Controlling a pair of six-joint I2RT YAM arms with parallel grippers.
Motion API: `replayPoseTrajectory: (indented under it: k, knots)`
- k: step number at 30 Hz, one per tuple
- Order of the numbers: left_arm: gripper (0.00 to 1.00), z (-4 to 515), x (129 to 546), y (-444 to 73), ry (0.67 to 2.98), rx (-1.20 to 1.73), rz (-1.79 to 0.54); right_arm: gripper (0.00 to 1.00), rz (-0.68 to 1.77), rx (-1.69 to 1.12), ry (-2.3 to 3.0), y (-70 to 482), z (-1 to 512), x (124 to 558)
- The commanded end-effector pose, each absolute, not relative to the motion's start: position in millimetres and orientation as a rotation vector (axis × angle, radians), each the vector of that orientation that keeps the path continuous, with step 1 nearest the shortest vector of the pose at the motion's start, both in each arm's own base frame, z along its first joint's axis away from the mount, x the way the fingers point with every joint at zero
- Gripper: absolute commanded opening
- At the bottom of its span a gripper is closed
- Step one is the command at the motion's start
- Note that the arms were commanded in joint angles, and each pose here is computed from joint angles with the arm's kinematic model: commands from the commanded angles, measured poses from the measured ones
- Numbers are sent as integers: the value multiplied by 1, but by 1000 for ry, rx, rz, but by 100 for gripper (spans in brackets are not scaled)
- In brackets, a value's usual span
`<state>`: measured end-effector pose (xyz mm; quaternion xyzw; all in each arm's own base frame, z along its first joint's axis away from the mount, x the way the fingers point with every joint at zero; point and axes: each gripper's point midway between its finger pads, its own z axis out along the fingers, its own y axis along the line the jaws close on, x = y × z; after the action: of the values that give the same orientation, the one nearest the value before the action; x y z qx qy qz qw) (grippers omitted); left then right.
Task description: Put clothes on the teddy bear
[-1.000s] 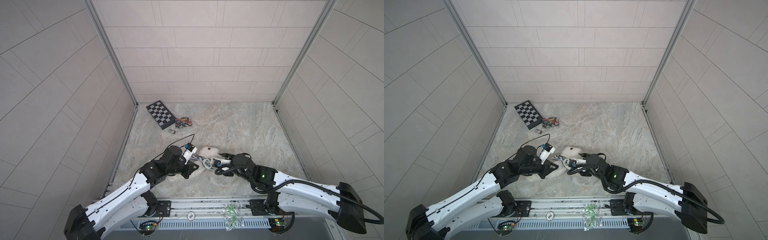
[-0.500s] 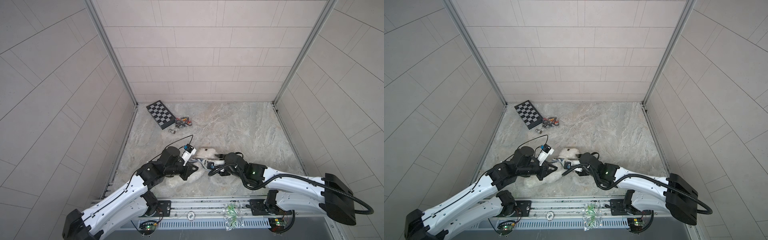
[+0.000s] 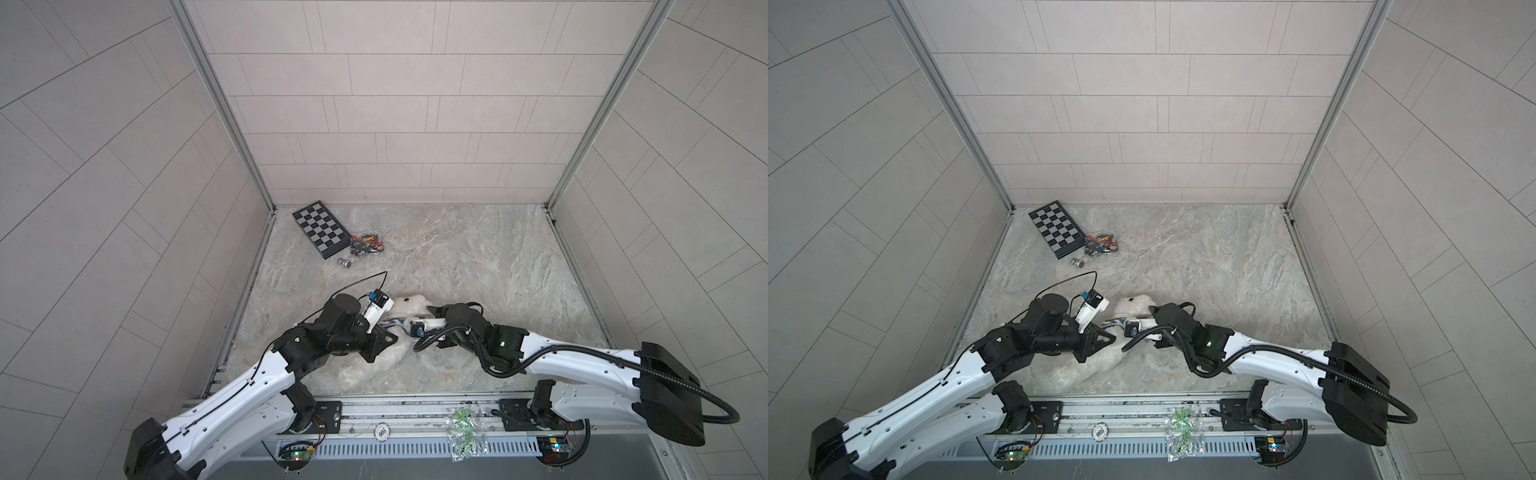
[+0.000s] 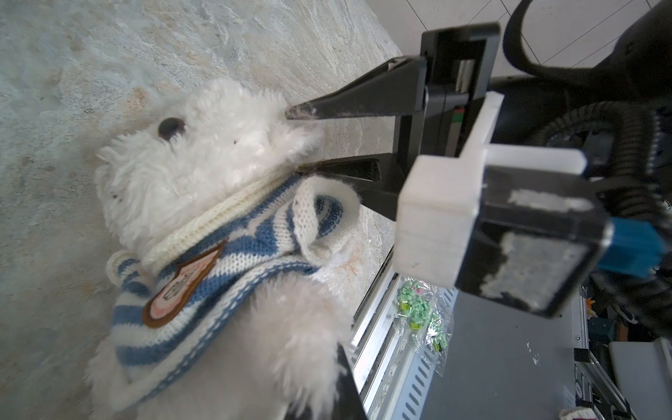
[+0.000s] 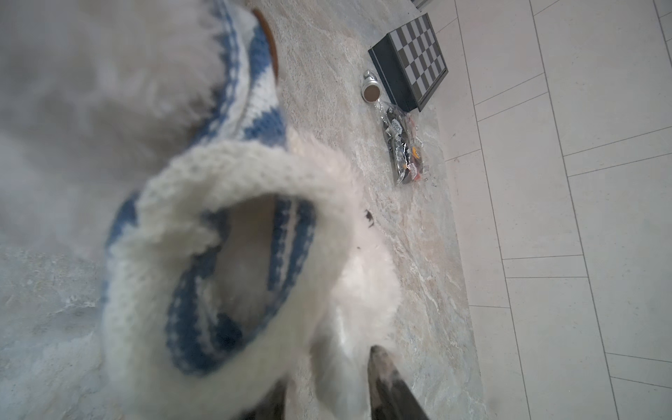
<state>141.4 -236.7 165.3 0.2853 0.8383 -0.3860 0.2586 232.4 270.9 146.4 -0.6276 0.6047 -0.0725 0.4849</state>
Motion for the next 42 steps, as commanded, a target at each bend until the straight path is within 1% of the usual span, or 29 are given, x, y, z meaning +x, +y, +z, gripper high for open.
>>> replayPoseTrajectory:
  k: [1, 9, 11, 15, 16, 17, 18, 21, 25, 29, 31, 32, 34, 36, 38, 42]
  knots:
    - [0, 180, 141, -242, 2210, 807, -1069, 40, -204, -1491, 1428, 271, 161, 237]
    - [0, 181, 141, -243, 2205, 809, -1076, 35, -268, -1536, 1436, 273, 149, 245]
    - [0, 181, 141, -242, 2202, 806, -1075, 28, -293, -1543, 1438, 272, 146, 247]
    - [0, 181, 143, -242, 2205, 797, -1067, 5, -340, -1533, 1446, 267, 146, 250]
    - [0, 181, 144, -241, 2204, 790, -1062, 1, -339, -1529, 1448, 267, 148, 249]
    - [0, 181, 146, -241, 2206, 778, -1048, 0, -339, -1523, 1452, 266, 149, 246]
    - [0, 181, 150, -239, 2206, 756, -1026, 0, -337, -1495, 1449, 270, 163, 246]
    - [0, 176, 169, -229, 2222, 643, -939, 0, -324, -1438, 1544, 262, 173, 241]
    - [9, 174, 198, -217, 2214, 470, -933, 0, -141, -1311, 1730, 256, 185, 224]
    - [14, 174, 222, -209, 2200, 373, -845, 0, -1, -1215, 1931, 255, 188, 211]
    - [24, 177, 231, -209, 2185, 331, -833, 0, 32, -1142, 2016, 255, 189, 211]
    - [32, 178, 234, -209, 2175, 310, -830, 0, 54, -1109, 2057, 257, 189, 210]
    - [44, 182, 234, -208, 2151, 297, -826, 0, 84, -1027, 2125, 257, 188, 213]
    - [49, 185, 231, -206, 2135, 306, -810, 0, 125, -951, 2179, 256, 188, 217]
    - [50, 185, 222, -208, 2125, 334, -822, 0, 179, -893, 2205, 256, 191, 220]
    - [49, 174, 201, -223, 2119, 378, -919, 0, 191, -832, 2213, 251, 198, 226]
